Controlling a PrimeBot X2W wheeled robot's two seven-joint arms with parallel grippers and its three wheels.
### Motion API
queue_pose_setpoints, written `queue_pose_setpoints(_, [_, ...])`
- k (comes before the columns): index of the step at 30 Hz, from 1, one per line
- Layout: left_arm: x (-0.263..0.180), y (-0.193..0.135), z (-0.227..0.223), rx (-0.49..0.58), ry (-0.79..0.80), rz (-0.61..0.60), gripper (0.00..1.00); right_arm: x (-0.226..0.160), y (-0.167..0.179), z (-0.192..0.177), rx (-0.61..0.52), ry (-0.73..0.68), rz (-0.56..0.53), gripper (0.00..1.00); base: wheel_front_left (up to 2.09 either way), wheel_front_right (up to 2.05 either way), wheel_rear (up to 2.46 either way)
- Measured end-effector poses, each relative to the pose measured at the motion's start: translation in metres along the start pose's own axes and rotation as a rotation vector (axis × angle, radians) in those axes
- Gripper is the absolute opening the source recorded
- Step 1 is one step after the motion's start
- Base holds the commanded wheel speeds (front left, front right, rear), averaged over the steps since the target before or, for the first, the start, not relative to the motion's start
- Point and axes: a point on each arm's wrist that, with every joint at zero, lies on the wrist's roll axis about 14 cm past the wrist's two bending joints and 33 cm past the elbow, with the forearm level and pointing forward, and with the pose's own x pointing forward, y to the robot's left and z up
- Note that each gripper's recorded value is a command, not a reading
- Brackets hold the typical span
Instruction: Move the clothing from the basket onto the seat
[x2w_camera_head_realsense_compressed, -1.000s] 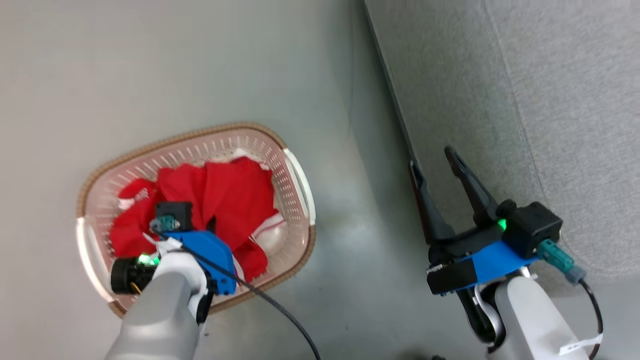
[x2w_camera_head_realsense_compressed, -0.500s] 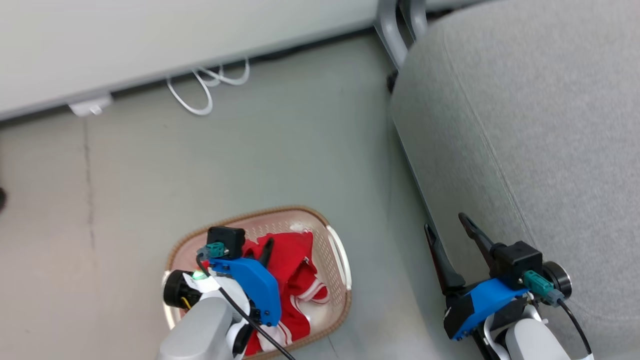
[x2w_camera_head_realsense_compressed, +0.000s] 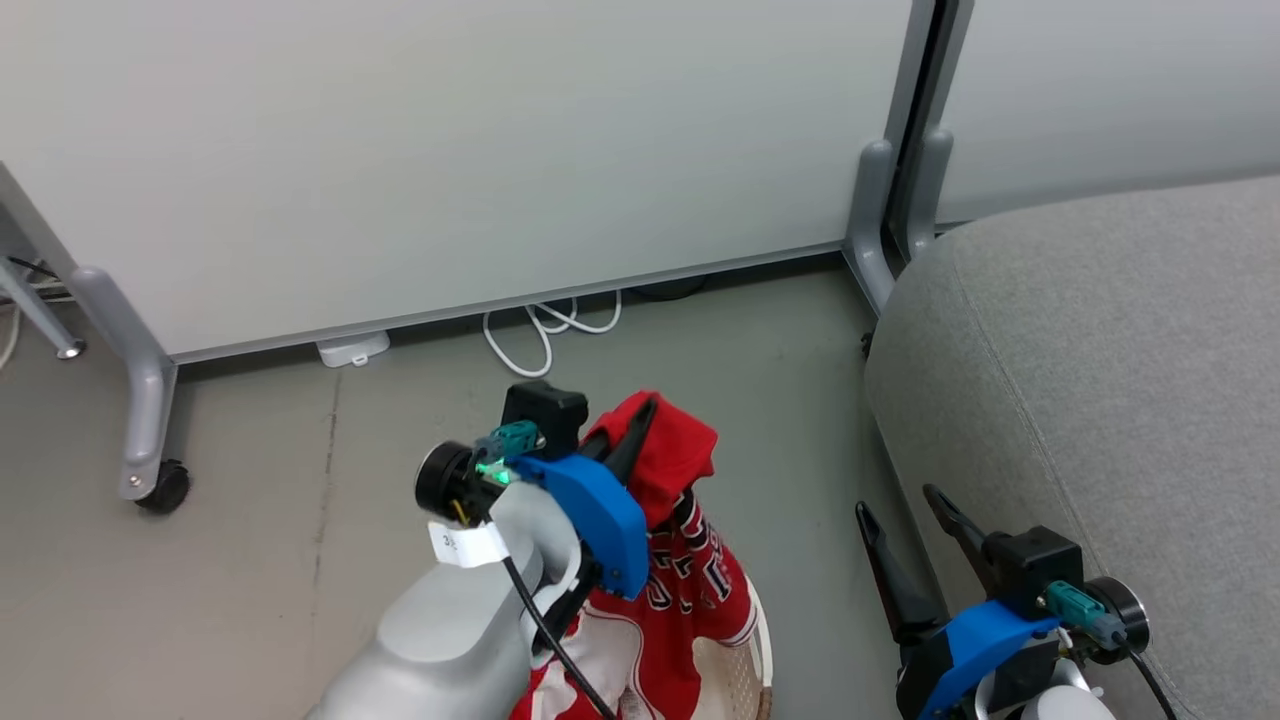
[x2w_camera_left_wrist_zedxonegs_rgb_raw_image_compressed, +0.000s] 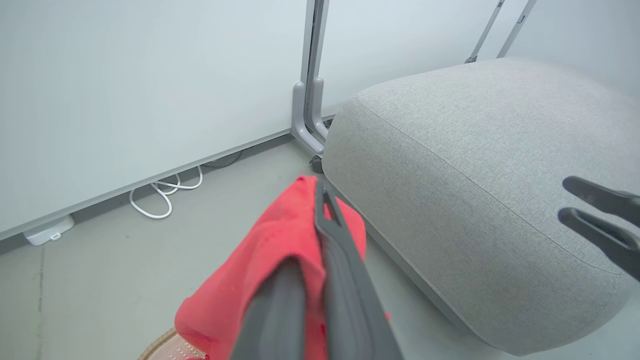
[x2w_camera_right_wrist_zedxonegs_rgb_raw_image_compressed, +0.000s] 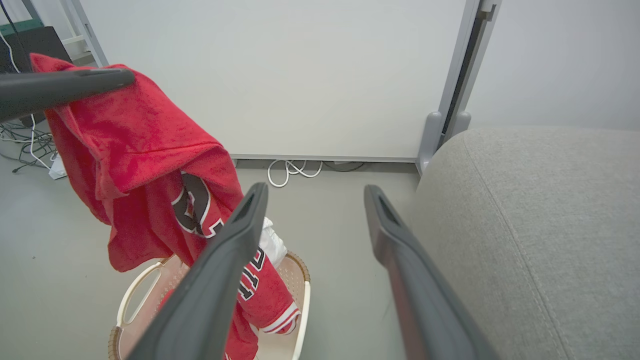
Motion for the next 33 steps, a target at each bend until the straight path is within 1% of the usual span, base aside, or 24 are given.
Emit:
queue_pose_setpoints(6, [-0.004,-0.013,0.065,0.087,-0.163,-0.031,0.00,0.001,0.013,0.011,-0.003,-0.029,0.037,1.00,0.00,0.00,0.00])
queue_pose_setpoints(12, [-0.008,-0.030,0.116,0.163,-0.276,-0.073,0.00,0.000,0.022,0.014,0.005,-0.033,0.061,1.00,0.00,0.00,0.00])
queue_pose_setpoints(15, [-0.012,-0.040,0.137,0.174,-0.330,-0.097,0.00,0.000,0.027,0.014,0.010,-0.035,0.075,1.00,0.00,0.00,0.00])
queue_pose_setpoints(18, [-0.013,-0.048,0.144,0.194,-0.344,-0.116,0.00,0.000,0.030,0.016,0.012,-0.038,0.083,1.00,0.00,0.00,0.00])
queue_pose_setpoints(23, [-0.016,-0.051,0.152,0.217,-0.361,-0.111,0.00,0.000,0.033,0.018,0.013,-0.045,0.093,1.00,0.00,0.00,0.00])
queue_pose_setpoints(33, [-0.013,-0.048,0.144,0.197,-0.338,-0.106,0.00,0.002,0.037,0.014,0.021,-0.035,0.105,1.00,0.00,0.00,0.00])
